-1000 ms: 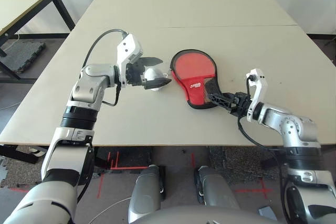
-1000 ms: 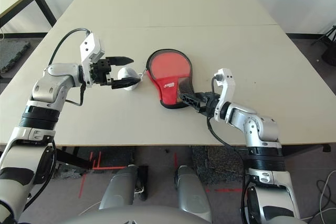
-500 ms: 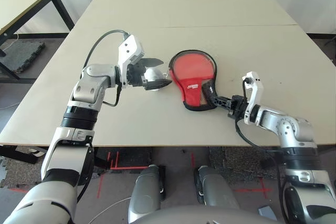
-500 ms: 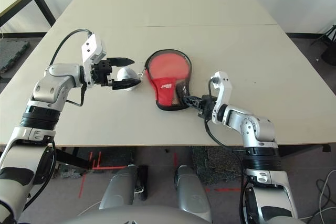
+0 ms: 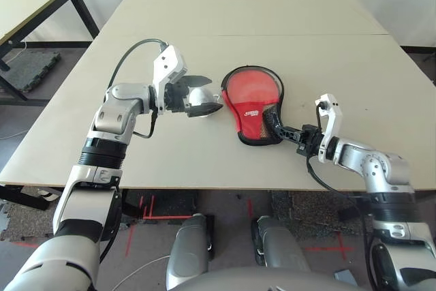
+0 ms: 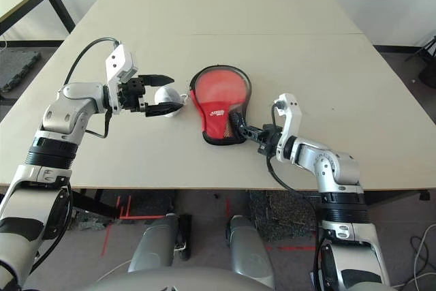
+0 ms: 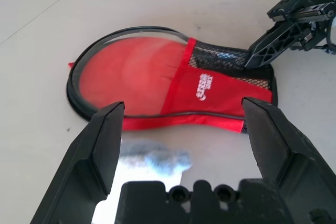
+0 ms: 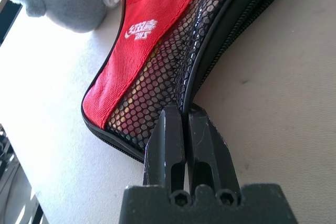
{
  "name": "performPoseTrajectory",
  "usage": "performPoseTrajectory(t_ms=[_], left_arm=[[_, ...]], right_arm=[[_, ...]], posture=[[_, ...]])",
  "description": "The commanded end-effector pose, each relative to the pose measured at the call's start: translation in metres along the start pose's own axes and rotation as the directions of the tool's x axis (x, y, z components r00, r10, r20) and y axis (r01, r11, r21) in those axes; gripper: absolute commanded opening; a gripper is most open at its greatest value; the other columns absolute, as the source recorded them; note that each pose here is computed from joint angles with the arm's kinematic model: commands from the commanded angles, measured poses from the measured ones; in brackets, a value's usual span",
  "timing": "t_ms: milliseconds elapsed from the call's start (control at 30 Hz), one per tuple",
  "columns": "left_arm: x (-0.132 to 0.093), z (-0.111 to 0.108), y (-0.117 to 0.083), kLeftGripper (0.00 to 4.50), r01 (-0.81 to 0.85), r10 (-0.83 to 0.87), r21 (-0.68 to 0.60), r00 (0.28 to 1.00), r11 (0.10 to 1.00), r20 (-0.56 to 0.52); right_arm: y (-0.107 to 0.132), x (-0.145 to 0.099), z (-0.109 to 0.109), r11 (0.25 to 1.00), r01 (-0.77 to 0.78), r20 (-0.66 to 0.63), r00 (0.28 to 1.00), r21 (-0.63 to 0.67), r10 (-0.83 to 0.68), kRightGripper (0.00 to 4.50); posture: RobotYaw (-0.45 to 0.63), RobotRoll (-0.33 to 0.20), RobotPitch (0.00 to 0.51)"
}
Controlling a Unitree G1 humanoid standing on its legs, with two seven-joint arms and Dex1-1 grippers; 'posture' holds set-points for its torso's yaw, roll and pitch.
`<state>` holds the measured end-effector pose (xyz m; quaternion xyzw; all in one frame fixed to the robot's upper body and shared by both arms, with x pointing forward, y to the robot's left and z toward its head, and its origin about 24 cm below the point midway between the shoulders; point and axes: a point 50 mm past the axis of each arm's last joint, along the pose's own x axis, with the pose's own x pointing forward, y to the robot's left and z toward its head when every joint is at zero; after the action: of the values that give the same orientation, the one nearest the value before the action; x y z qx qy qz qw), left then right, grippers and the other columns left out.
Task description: Store the ping-pong paddle in its case and zip it.
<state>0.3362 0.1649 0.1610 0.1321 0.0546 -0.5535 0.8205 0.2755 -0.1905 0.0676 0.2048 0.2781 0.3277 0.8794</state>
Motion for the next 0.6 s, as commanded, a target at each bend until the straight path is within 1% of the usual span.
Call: performPoseTrajectory(t_ms=[33,267,600], left_arm=[[0.001,0.000,-0.001,4.50,0.001,-0.001,0.015,1.000,1.000,-0.015],[0.003,-0.001,-0.002,4.50,0.004,-0.004,0.013,1.000,1.000,-0.015],[0.002,-0.003,-0.001,4.50,0.005,-0.005,0.011,1.000,1.000,-0.016]], right_arm=[[-0.005,-0.012,-0.013,0.999,0.009,-0.058,0.998,0.049,-0.006,0.02],[-0.005,-0.037,-0.014,0.999,-0.003,-0.095,0.995,0.049,0.008,0.02],[0.001,-0.075,-0.019,0.998,-0.034,-0.177,0.983,0.044,0.042,0.02]], posture=[[0.05,0.000,0.110],[0.04,0.000,0.115],[0.04,0.000,0.116]])
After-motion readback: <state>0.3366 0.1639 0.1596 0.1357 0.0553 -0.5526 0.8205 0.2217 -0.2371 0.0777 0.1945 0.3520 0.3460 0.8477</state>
